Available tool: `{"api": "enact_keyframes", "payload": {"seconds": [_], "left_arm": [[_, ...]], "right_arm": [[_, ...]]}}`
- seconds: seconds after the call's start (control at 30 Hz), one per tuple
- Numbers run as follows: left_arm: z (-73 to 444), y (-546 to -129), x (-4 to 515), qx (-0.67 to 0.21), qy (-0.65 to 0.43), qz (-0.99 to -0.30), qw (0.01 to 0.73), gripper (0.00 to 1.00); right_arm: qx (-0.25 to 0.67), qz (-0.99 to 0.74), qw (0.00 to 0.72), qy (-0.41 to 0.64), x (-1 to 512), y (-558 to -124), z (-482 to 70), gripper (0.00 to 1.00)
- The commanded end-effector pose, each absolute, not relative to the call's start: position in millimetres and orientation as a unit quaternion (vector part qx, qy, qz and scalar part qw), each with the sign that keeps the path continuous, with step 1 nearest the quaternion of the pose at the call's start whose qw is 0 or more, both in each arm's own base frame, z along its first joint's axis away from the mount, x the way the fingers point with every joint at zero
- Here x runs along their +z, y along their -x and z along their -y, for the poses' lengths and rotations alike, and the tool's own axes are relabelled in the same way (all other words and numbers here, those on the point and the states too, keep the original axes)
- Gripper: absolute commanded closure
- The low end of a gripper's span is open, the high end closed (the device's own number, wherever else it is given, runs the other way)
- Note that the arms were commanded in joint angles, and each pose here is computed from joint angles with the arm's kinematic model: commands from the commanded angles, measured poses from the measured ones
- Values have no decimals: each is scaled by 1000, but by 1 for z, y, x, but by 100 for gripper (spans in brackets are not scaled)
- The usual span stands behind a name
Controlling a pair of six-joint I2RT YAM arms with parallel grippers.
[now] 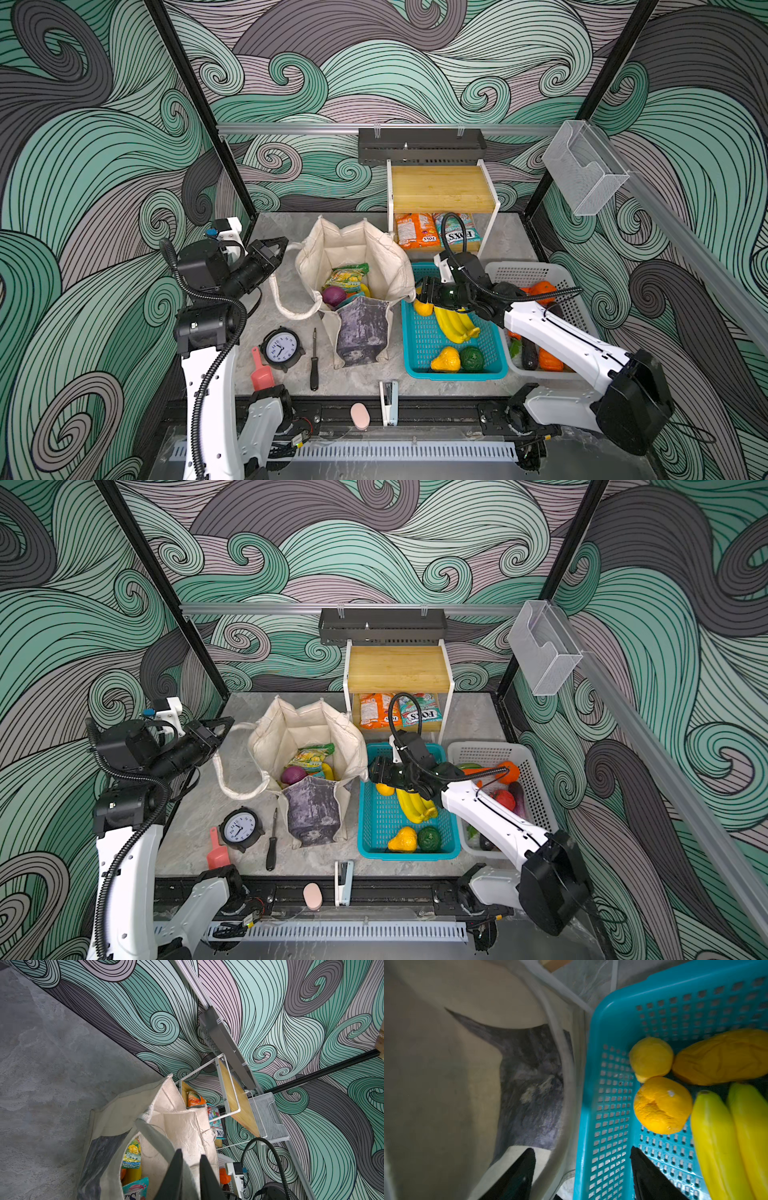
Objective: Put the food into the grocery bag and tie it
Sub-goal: 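Release the bag rim and grasp the far rope handle with the right gripper, then lift the rope handles upward with both grippers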
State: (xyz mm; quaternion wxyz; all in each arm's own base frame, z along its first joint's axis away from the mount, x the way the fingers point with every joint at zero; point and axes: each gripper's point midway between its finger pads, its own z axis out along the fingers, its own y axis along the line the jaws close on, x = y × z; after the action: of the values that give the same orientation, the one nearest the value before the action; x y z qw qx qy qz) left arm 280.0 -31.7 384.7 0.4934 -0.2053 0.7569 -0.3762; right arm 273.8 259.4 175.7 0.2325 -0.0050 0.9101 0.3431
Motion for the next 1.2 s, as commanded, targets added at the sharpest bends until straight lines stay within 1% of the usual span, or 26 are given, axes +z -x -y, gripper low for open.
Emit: {"api": "enact_keyframes", "payload": {"seconds": [0.0,0.23,0.37,0.43,0.53,0.57,0.63,0.67,0.77,0.83,1.0,1.03,1.07,1.1,1.17], "left_arm": [[33,-276,385,-373,195,-756,501,100],[33,-274,377,-370,200,-760,496,100],[32,-274,374,-371,206,-758,496,100],[33,-274,374,-373,206,-757,496,100],[33,-273,370,-372,208,-758,494,100],[33,-273,368,-372,209,-758,493,100],[33,-274,366,-373,211,-759,490,100],[33,-273,365,-374,211,-759,490,100],[33,-274,365,-376,211,-758,490,100],[34,-274,365,-379,210,-757,489,100],[33,-275,363,-378,210,-758,488,100],[33,-276,363,-379,212,-758,487,100],[33,-275,363,-379,212,-757,487,100],[33,-275,363,-380,212,-757,488,100],[33,-275,362,-378,212,-758,488,100]], "right_arm": [[397,-887,235,1,192,-277,-283,27],[425,-881,207,5,182,-265,-315,29],[458,-868,192,-9,173,-266,-333,28],[462,-864,197,-17,172,-268,-338,29],[471,-857,209,-31,168,-271,-345,37],[486,-848,209,-40,169,-272,-350,42],[511,-831,214,-53,173,-273,-357,46],[518,-824,220,-56,176,-274,-360,45],[527,-817,224,-66,179,-277,-366,34],[538,-811,220,-66,183,-276,-374,33],[538,-805,236,-84,177,-279,-381,30],[532,-807,240,-90,174,-283,-380,31],[532,-806,243,-93,172,-286,-381,35],[536,-802,246,-92,173,-288,-384,44],[542,-801,238,-85,173,-287,-394,56]]}}
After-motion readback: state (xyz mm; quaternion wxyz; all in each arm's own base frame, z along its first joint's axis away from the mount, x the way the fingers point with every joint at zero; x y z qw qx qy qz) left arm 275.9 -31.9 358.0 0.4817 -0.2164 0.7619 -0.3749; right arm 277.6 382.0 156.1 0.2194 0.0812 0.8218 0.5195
